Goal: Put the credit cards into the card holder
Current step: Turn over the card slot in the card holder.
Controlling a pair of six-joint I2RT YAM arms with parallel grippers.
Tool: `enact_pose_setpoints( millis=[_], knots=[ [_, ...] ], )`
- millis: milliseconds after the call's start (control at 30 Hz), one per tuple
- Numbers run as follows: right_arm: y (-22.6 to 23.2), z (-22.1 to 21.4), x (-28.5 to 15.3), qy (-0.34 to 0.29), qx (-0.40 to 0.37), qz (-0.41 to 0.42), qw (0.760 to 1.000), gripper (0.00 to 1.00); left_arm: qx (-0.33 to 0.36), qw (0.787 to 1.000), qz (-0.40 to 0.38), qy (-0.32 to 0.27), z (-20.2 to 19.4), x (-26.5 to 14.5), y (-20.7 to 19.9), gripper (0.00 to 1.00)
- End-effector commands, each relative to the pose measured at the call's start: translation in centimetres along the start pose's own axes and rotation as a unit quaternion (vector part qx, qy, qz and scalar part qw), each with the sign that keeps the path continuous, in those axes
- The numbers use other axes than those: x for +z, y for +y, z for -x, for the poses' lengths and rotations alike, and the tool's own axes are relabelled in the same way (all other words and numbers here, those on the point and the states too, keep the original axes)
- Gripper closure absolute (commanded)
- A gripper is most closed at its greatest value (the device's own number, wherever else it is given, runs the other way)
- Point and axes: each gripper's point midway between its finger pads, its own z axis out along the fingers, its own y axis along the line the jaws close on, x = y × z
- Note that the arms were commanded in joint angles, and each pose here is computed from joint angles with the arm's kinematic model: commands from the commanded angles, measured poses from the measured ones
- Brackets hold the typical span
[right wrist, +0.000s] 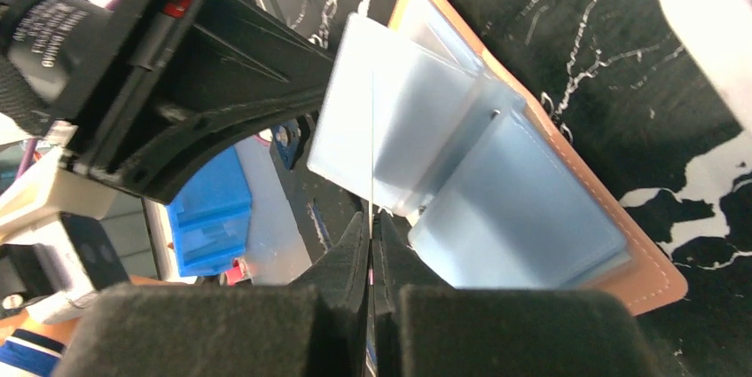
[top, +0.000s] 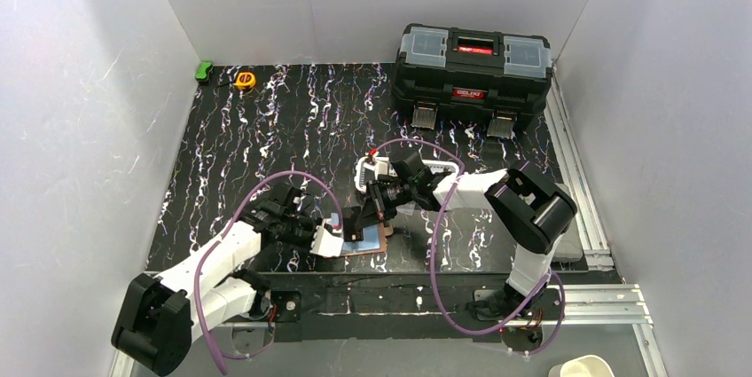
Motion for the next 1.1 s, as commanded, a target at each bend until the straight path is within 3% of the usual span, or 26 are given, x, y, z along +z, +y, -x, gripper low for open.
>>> enact_pose_setpoints(
  millis=[0, 200, 567, 1067],
  knots=[
    [-1.0, -0.7, 0.4, 0.026, 0.006, -0.016, 1.0, 0.99, -0.006, 1.0, -0.021, 0.004, 0.0, -0.4, -1.7, 0.8],
    [-2.1, -1.1, 0.8, 0.041, 0.016, -0.034, 0.998, 0.99, 0.015, 1.0, -0.027, 0.007, 0.5, -1.5, -1.7, 0.86],
    [-1.8, -0.8, 0.8, 0.048, 0.011, -0.032, 0.998, 0.99, 0.031, 0.999, 0.0, -0.041, 2.0, 0.3, 2.7, 0.8],
    [-2.1, -0.7, -1.1, 0.019, 0.037, -0.029, 0.999, 0.99, 0.084, 0.994, -0.071, -0.022, -0.3, 2.1, -0.6, 0.81]
  ],
)
